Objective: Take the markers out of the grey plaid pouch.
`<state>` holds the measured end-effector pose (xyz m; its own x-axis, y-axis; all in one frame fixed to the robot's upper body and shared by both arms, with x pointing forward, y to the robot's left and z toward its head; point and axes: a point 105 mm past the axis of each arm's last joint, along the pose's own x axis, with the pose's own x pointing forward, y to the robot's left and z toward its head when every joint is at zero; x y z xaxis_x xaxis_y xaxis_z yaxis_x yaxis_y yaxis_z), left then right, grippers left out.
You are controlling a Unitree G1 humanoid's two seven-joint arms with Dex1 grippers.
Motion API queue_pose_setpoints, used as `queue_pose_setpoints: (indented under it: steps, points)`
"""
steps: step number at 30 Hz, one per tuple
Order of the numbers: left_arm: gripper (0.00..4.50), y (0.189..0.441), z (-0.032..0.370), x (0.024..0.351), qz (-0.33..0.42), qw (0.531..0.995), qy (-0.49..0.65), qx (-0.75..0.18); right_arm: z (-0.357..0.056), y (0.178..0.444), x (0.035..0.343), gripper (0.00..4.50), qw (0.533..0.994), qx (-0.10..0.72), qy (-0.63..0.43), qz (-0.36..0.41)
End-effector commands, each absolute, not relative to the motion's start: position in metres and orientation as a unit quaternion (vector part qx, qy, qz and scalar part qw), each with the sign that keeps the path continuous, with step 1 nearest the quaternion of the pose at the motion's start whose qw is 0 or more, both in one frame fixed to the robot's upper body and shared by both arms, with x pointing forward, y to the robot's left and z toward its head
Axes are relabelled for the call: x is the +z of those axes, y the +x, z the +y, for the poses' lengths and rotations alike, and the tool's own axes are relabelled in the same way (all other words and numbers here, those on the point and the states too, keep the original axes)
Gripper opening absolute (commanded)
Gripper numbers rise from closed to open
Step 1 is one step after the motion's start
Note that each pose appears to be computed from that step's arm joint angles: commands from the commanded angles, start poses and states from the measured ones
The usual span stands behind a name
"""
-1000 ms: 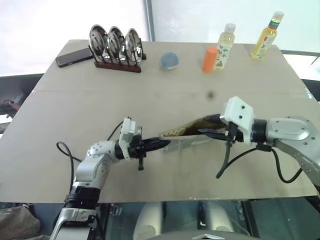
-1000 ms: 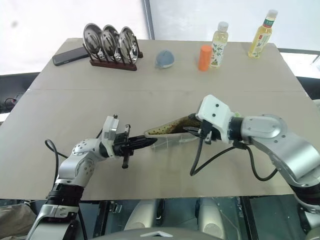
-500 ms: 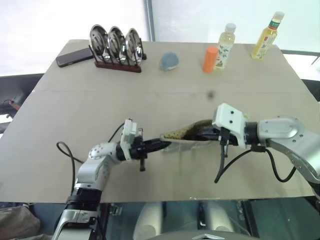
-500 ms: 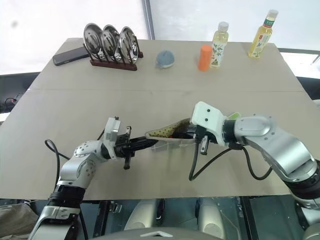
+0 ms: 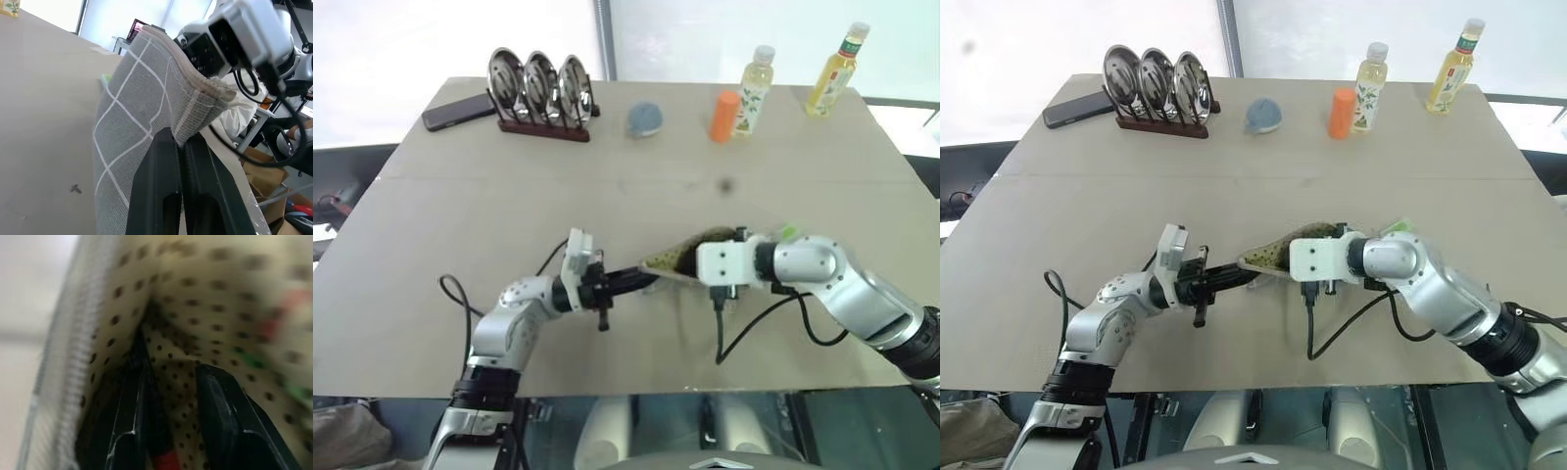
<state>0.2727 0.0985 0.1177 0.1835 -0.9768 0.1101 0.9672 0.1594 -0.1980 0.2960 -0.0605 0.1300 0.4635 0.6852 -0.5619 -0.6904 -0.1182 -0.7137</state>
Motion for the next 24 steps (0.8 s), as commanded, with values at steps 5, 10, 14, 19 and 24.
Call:
queue_pose_setpoints:
  steps: [5, 10, 14, 19, 24]
  points:
    - [0.0, 0.268, 0.079, 0.136, -0.002, 0.742, -0.114, -0.661, -0.055, 0.312, 0.088, 1.58, 0.598, 0.518, -0.612, 0.014]
    - [0.0, 0.269, 0.079, 0.138, -0.006, 0.747, -0.116, -0.655, -0.059, 0.319, 0.087, 0.37, 0.612, 0.517, -0.599, 0.029]
    - [0.0, 0.279, 0.089, 0.134, -0.005, 0.772, -0.103, -0.627, -0.063, 0.309, 0.135, 0.18, 0.672, 0.511, -0.536, -0.006]
    - [0.0, 0.298, 0.106, 0.123, -0.007, 0.814, -0.067, -0.577, -0.078, 0.279, 0.215, 0.18, 0.765, 0.538, -0.353, -0.041]
    - [0.0, 0.313, 0.114, 0.114, -0.012, 0.837, -0.021, -0.546, -0.106, 0.267, 0.256, 0.18, 0.814, 0.536, -0.219, -0.05]
